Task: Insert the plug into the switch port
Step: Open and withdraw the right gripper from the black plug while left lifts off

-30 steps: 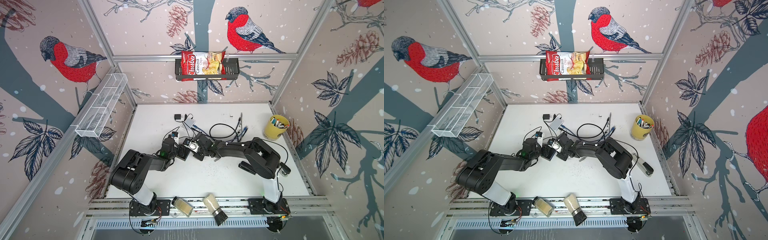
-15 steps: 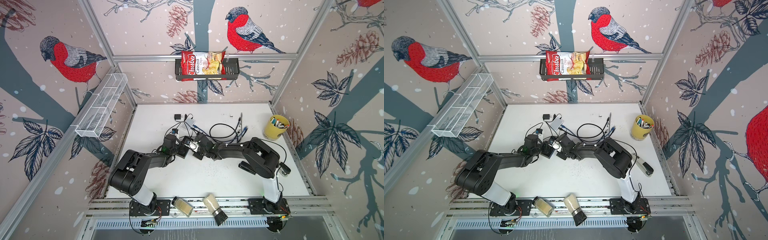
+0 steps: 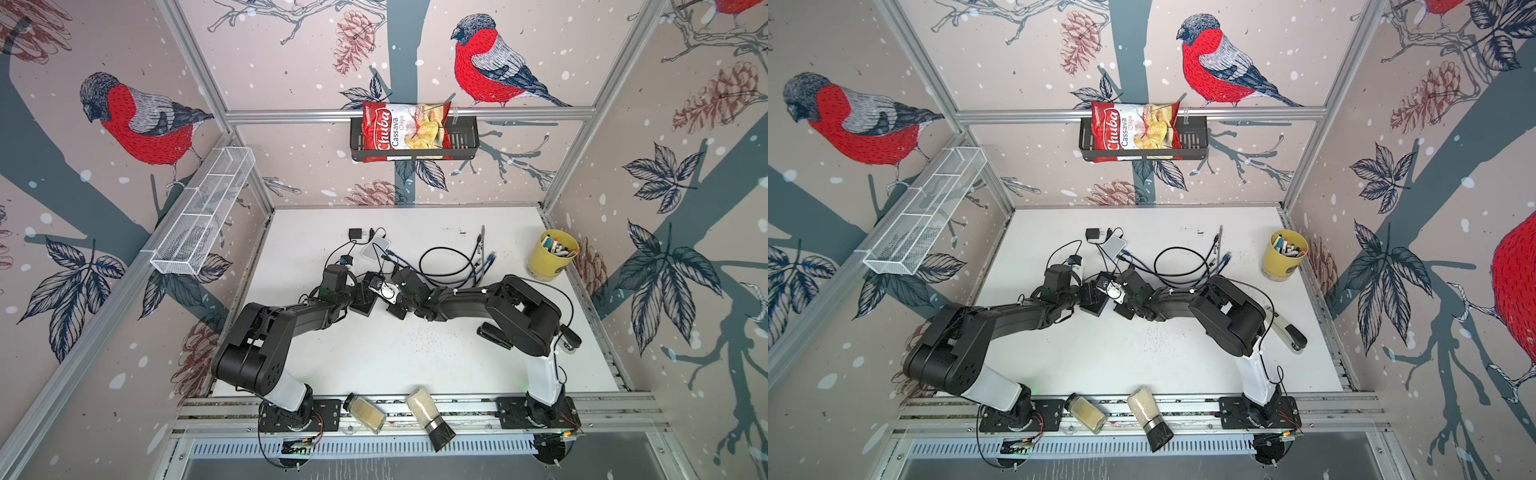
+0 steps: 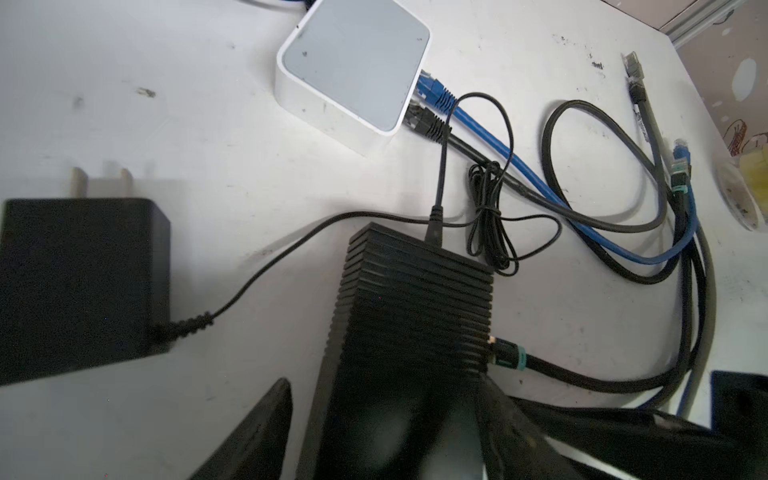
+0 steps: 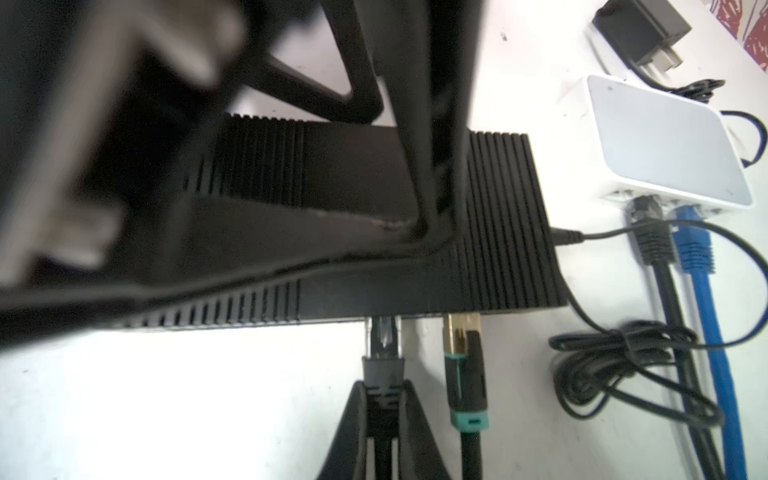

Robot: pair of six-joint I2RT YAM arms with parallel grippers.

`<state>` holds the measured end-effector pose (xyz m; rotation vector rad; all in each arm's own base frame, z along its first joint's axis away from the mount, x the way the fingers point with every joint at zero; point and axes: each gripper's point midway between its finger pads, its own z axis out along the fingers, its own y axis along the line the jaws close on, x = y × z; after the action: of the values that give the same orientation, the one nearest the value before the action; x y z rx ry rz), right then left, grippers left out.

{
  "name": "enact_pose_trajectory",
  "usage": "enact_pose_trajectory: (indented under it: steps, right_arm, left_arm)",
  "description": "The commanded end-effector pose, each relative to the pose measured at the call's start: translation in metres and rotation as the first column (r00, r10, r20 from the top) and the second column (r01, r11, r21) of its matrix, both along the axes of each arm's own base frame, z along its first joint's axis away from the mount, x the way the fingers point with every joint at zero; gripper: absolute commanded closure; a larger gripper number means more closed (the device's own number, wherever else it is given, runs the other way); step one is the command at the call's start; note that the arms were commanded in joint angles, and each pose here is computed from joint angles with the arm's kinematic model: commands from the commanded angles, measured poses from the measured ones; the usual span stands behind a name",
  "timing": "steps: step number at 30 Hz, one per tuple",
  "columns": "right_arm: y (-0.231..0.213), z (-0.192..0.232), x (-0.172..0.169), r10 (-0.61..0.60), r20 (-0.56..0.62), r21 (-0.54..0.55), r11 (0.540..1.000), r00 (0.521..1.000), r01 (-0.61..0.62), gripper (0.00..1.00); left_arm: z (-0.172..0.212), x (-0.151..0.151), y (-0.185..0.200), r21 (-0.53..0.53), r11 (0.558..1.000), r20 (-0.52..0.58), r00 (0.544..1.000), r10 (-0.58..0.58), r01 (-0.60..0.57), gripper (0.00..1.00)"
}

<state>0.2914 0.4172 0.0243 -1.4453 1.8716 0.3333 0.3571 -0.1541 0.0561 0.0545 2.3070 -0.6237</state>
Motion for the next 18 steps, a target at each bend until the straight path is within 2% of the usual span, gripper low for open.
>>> enact_pose_trajectory:
  steps: [1,2,3,8,18]
  right_arm:
    - [-0.005,-0.005,-0.003,0.0,-0.024,-0.027,1.0,1.0,-0.001,0.89]
    - [-0.005,-0.006,-0.003,-0.001,-0.025,-0.029,1.0,1.0,0.0,0.89]
    - [-0.006,-0.008,-0.003,-0.004,-0.027,-0.035,0.999,1.0,0.003,0.88]
    - [-0.014,-0.018,-0.005,-0.019,-0.044,-0.071,0.997,0.999,0.016,0.85]
    - [-0.009,-0.001,-0.007,0.005,-0.053,-0.03,1.0,0.999,-0.006,0.7]
  left_arm:
    - [0.022,0.01,-0.008,-0.048,0.999,0.059,0.998,-0.023,0.026,0.25]
    - [0.024,0.012,-0.006,-0.045,0.999,0.063,0.998,-0.016,0.019,0.18]
    - [0.025,0.014,-0.005,-0.04,0.999,0.064,0.998,-0.01,0.013,0.05]
    - [0.036,0.023,0.0,-0.015,1.0,0.084,0.996,0.017,-0.016,0.04]
    - [0.058,0.022,0.008,0.017,0.999,0.152,0.988,0.031,-0.034,0.05]
